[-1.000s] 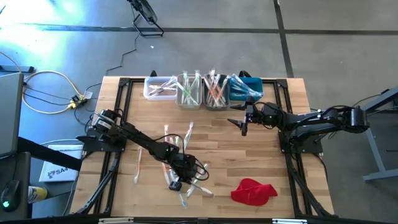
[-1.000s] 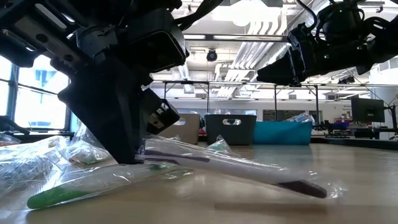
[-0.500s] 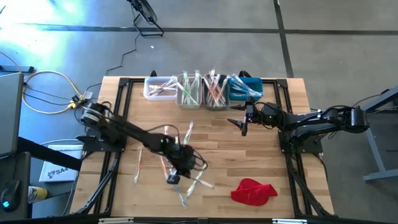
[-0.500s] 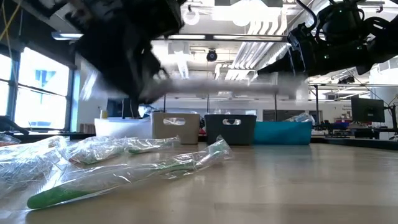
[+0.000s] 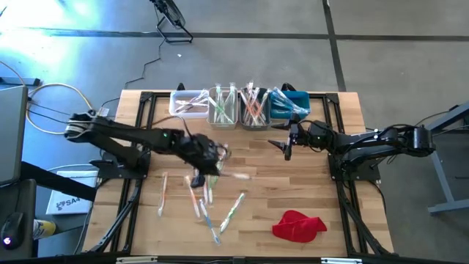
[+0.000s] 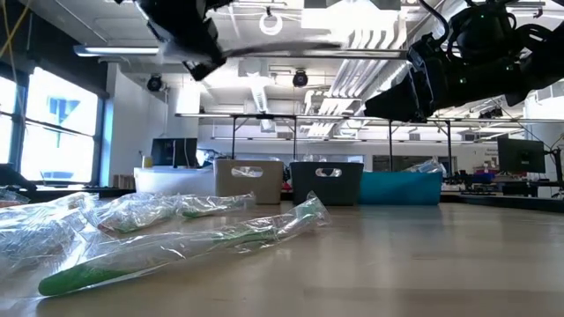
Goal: Pick & Place Toothbrushes
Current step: Put the purple toothbrush into the transparent bin
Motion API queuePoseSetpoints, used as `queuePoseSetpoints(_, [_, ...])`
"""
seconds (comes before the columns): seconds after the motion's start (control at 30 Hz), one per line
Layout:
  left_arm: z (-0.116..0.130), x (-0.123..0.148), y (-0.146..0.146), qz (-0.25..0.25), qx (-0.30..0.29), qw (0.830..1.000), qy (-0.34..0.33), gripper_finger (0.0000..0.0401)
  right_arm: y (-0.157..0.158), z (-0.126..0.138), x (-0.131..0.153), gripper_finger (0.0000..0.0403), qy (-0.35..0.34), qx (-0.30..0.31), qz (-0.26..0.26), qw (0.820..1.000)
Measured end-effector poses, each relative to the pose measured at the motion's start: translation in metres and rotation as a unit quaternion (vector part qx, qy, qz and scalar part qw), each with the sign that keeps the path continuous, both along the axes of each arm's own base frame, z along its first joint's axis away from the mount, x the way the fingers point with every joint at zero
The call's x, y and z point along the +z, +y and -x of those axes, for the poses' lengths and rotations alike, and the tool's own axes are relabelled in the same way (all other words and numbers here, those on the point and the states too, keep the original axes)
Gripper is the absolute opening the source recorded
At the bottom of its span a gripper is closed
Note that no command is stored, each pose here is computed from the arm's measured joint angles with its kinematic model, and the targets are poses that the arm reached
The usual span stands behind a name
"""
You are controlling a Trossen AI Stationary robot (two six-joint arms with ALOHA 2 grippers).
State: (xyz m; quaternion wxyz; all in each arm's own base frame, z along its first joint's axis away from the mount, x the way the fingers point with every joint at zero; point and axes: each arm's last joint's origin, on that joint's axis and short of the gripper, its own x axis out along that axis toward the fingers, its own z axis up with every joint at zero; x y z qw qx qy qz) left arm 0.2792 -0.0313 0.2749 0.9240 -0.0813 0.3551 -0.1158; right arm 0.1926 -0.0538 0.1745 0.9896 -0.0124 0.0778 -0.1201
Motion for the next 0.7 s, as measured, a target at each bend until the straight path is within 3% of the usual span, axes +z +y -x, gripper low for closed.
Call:
queuePoseSetpoints(0.13, [0.019, 0.019, 0.019, -0.042, 0.056, 0.997, -0.024, 0.0017, 0.0, 0.0, 0.0, 0.0298, -0.001, 0.0, 0.0, 1.0])
queuePoseSetpoints(0.33, [0.043, 0.042, 0.046, -0.104, 0.162, 0.979, -0.061, 0.0017, 0.0, 0.0, 0.0, 0.0298, 0.002, -0.002, 0.0, 1.0])
queuePoseSetpoints(0.7, [0.064, 0.048, 0.097, -0.149, 0.301, 0.941, -0.044, 0.0017, 0.0, 0.0, 0.0, 0.0298, 0.003, -0.002, 0.001, 1.0])
